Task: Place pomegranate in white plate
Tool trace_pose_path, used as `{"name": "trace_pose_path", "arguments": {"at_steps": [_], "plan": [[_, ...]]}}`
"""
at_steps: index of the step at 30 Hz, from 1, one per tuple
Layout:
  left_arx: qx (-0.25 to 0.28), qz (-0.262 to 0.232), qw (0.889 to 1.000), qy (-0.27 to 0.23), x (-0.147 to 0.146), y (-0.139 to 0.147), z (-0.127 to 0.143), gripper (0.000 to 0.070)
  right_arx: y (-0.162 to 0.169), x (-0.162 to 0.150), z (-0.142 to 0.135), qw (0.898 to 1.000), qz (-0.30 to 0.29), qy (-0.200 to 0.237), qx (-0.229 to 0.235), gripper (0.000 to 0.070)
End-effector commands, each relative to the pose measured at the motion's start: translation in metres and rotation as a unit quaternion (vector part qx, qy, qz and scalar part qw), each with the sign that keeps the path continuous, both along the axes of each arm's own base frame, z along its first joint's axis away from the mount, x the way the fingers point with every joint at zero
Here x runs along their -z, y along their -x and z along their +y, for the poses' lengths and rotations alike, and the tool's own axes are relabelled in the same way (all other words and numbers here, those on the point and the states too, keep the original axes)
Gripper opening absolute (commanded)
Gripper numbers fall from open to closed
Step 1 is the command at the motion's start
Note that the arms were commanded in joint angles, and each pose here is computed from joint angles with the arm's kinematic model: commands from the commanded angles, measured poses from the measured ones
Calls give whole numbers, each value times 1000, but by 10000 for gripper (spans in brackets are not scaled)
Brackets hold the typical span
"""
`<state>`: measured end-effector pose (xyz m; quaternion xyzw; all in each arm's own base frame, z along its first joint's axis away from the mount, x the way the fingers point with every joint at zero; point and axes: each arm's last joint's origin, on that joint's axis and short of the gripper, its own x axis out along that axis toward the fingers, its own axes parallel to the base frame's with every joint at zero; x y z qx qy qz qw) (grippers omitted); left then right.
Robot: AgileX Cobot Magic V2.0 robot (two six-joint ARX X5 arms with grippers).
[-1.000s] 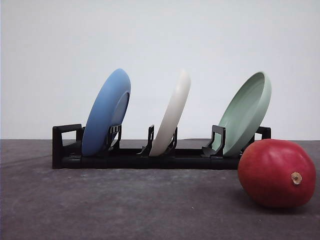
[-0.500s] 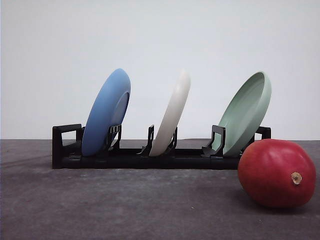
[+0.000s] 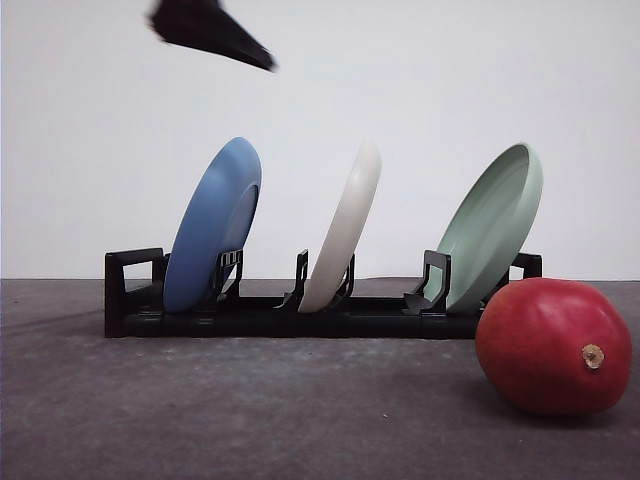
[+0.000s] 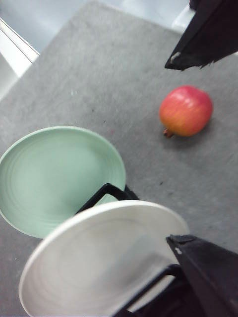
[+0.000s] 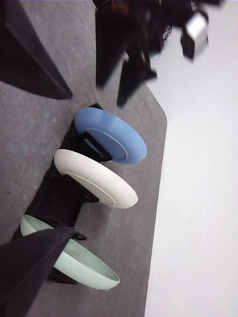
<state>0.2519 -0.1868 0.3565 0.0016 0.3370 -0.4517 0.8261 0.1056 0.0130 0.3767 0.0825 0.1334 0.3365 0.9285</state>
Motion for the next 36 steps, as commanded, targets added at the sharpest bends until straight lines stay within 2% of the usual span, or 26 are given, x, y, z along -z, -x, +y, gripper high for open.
{"name": "trace_pose_path", "arguments": {"at_steps": [1,6,11,26,36], "plan": [[13,-8,1000,-14,-1,-14,-20,627,1,-5,0,1000,-7,-4,-1,516],[11,-7,998,-57,9,-44,-59,627,-2,-4,0,1000,2,-7,3,516],[0,-11,998,-69,18,-63,-75,627,-3,-4,1,1000,9,-12,-2,516],[-28,-9,995,-91,37,-78,-77,627,-2,-1,5,999,28,-16,-17,516],[-26,4,995,-101,56,-87,-84,624,-2,-1,5,999,27,-16,-17,516]]}}
